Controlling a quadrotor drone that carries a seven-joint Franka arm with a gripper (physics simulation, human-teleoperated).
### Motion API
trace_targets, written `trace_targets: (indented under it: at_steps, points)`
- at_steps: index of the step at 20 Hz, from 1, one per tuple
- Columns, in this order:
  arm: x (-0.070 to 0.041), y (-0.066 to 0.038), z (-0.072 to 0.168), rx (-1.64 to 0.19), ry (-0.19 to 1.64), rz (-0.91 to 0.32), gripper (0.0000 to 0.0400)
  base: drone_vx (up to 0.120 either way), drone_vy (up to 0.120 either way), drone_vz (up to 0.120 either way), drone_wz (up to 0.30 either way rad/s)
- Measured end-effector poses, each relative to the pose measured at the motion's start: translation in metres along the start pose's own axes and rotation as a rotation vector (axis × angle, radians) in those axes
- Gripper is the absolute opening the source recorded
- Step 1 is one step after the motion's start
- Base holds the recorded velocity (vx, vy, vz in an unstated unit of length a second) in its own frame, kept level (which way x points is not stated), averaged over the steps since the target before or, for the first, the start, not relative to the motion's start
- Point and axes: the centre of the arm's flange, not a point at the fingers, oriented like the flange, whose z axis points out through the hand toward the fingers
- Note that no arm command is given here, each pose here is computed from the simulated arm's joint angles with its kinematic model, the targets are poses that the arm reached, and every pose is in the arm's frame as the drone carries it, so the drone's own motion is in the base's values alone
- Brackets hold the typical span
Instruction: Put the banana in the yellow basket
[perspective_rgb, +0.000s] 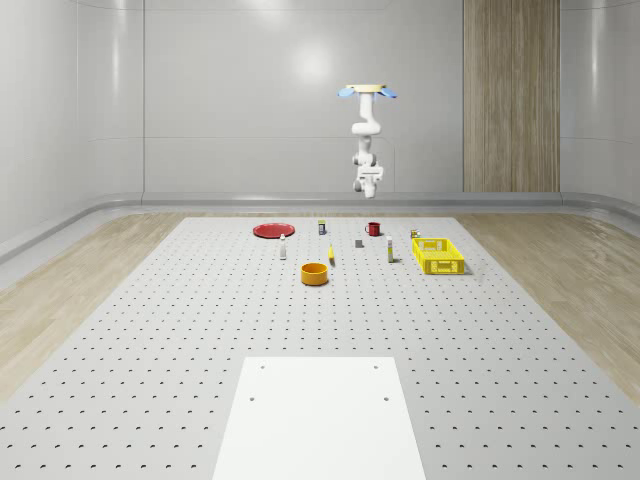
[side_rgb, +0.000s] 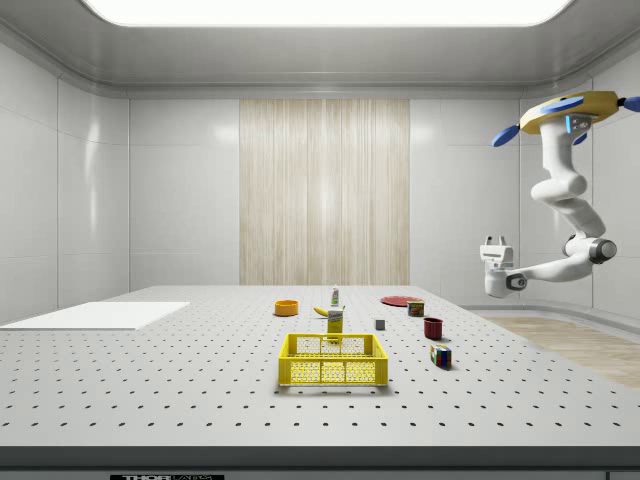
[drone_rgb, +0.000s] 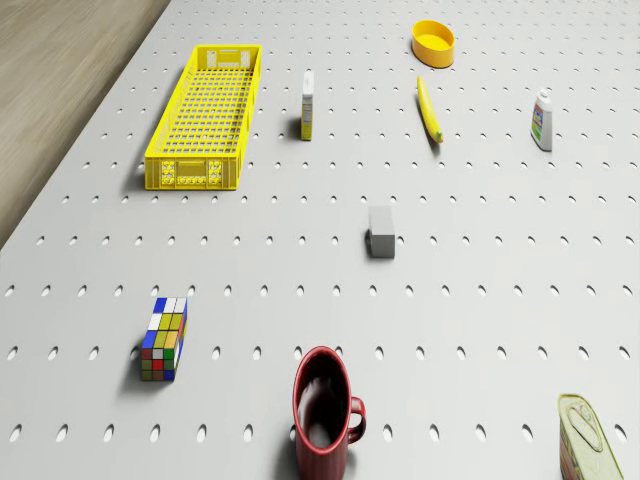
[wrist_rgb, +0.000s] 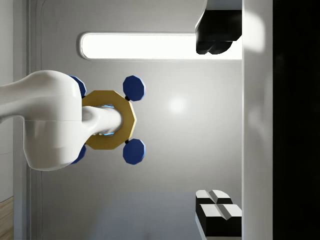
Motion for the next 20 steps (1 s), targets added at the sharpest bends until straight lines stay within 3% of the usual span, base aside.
trace_targets:
  at_steps: [20]
  points:
    - [0.000, 0.000, -0.012, 0.010, 0.012, 0.000, 0.0400, 0.120, -0.120, 0.000, 0.000]
